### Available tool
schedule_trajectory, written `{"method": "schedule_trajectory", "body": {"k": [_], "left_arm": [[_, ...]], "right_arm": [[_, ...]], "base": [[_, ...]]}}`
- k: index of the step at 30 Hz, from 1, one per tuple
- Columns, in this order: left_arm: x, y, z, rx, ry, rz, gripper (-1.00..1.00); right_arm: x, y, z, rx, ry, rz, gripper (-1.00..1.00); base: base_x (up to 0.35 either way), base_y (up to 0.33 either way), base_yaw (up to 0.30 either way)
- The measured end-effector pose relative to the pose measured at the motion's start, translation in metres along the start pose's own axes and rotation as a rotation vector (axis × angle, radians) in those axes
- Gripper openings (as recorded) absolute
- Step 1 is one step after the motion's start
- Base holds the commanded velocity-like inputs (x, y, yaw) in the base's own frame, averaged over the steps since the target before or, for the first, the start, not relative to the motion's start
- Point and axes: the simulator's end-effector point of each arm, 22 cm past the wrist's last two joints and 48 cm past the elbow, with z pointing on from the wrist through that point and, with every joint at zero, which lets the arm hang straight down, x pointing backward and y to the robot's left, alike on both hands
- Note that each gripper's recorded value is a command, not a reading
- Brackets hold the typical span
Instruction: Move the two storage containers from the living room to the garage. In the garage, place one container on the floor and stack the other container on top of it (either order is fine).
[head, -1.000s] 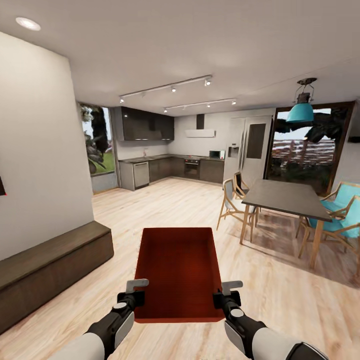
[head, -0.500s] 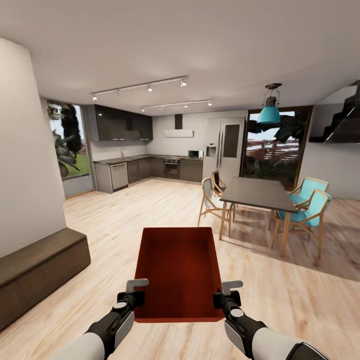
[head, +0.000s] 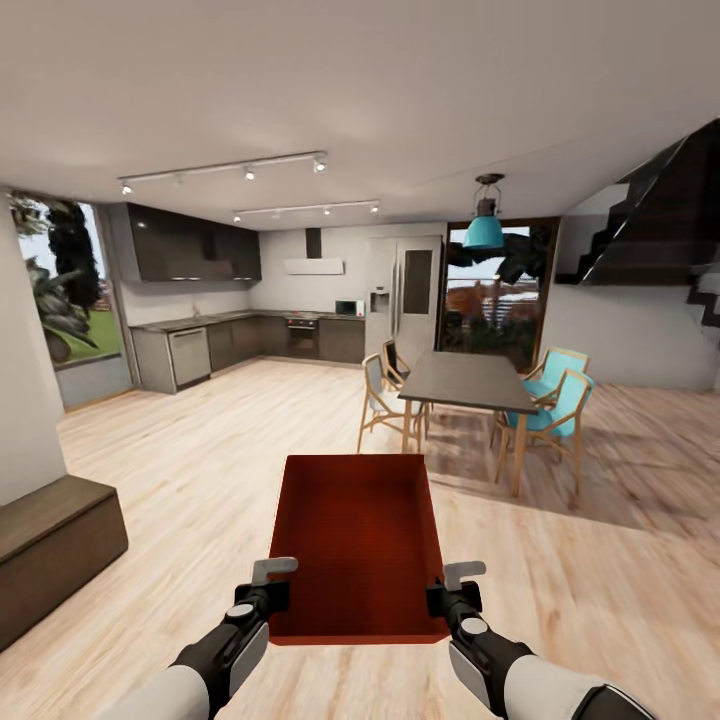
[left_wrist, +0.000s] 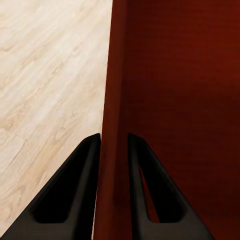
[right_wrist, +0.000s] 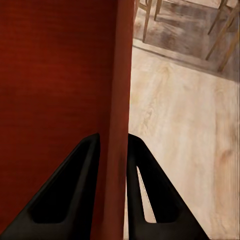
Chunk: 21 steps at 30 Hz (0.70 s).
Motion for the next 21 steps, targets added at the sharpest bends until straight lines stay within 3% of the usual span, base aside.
{"method": "schedule_trajectory", "body": {"k": [21], "left_arm": [[-0.0005, -0.0001, 0.0000, 0.000, 0.001, 0.002, -1.00]], "right_arm": [[0.0000, -0.0001, 0.0000, 0.000, 0.000, 0.001, -1.00]], "base": [[0.000, 0.000, -0.287]]}}
